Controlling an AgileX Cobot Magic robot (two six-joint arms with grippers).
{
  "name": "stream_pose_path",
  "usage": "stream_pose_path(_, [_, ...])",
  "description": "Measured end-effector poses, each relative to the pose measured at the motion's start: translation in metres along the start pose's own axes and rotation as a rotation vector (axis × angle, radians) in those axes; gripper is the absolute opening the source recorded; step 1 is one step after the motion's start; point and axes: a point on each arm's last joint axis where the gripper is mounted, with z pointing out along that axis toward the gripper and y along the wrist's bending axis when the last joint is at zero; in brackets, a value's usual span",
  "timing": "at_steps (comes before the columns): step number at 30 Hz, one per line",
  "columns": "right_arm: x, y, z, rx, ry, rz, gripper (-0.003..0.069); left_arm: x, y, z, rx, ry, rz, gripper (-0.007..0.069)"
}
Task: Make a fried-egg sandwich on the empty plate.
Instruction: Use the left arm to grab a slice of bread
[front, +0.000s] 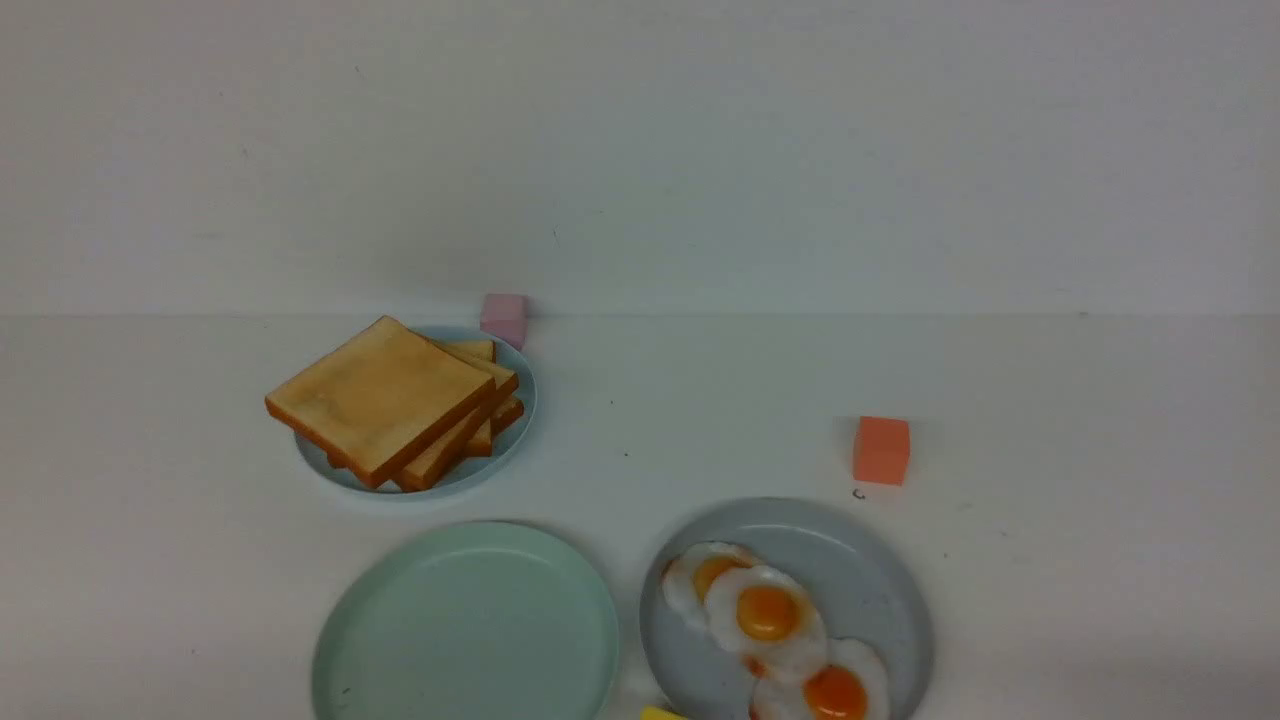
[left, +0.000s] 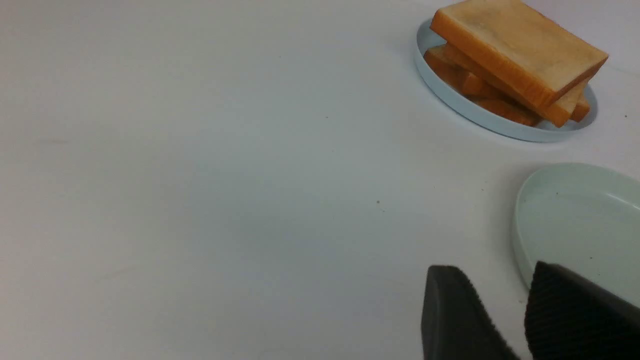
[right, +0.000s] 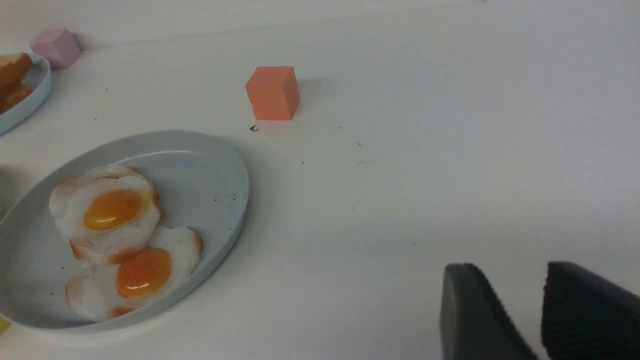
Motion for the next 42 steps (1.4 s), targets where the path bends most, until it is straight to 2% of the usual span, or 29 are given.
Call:
stream_pose_path(22, [0.0,0.0,0.0,0.0,0.0,-0.001,0.0241,0.0,0.0,0.0,0.0,0.0,0.0,0.0238])
stream_pose_path(42, [-0.0017,-0.004,0.0002,0.045,-0.023,-0.121,0.0241,-0.0003,0.0004,0.0,-0.004,-0.003,0.01,0.0238])
